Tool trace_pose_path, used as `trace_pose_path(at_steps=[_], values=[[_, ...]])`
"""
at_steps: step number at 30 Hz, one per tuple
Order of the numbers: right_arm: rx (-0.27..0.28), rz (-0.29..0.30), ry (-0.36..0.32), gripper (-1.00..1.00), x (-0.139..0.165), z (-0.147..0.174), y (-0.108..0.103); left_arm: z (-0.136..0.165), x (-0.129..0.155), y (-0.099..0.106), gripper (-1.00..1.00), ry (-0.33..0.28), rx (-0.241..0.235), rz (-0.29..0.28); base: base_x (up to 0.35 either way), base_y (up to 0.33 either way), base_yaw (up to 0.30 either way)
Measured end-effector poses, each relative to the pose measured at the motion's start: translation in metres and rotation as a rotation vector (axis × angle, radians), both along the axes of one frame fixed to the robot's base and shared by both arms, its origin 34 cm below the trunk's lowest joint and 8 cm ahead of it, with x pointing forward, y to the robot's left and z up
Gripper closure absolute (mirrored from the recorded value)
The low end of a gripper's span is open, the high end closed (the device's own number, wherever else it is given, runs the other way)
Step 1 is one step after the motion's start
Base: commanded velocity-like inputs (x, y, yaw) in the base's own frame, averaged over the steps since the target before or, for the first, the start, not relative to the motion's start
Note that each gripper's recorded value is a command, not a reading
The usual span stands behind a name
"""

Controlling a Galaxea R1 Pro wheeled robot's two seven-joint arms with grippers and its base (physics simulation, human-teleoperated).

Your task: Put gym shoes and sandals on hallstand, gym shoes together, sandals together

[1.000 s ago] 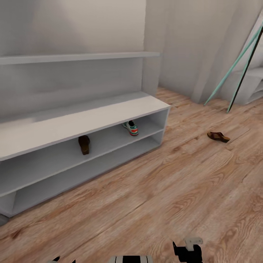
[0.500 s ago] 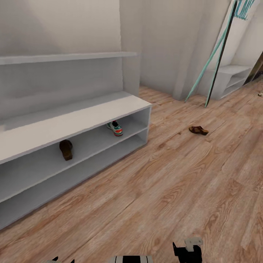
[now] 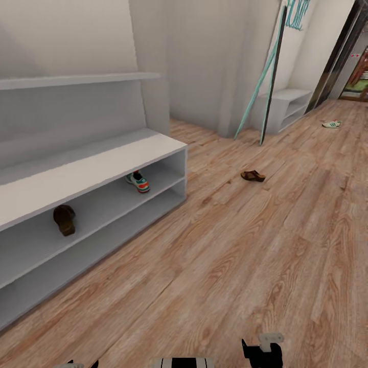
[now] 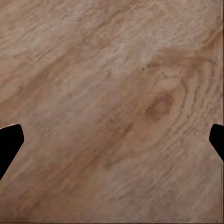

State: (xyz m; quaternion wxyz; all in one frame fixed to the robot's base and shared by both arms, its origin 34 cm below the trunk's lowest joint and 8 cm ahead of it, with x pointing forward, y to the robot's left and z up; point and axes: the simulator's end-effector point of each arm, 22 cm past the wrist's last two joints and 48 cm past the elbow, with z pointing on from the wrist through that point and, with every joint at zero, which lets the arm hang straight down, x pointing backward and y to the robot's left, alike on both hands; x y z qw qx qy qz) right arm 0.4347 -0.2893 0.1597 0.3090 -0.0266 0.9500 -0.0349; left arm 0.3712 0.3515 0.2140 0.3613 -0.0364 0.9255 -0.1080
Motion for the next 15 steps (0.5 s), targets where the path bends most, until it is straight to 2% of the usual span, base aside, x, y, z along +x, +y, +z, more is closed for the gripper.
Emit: trace_pose_path(at_steps=[10,15], values=[[0.000,0.000,0.000,-1.00,0.0000,0.0000,0.0000,-0.0008,0.0005,0.0054,-1.00,-0.001,0.021,0.016,0.000,0.000,-0.285],[0.000,0.000,0.000,-1.00,0.0000,0.0000,0.0000,0.0043,0.0056,0.0064,-1.00,-0.041,0.041,0.006,0.000,0.000,-0.285]])
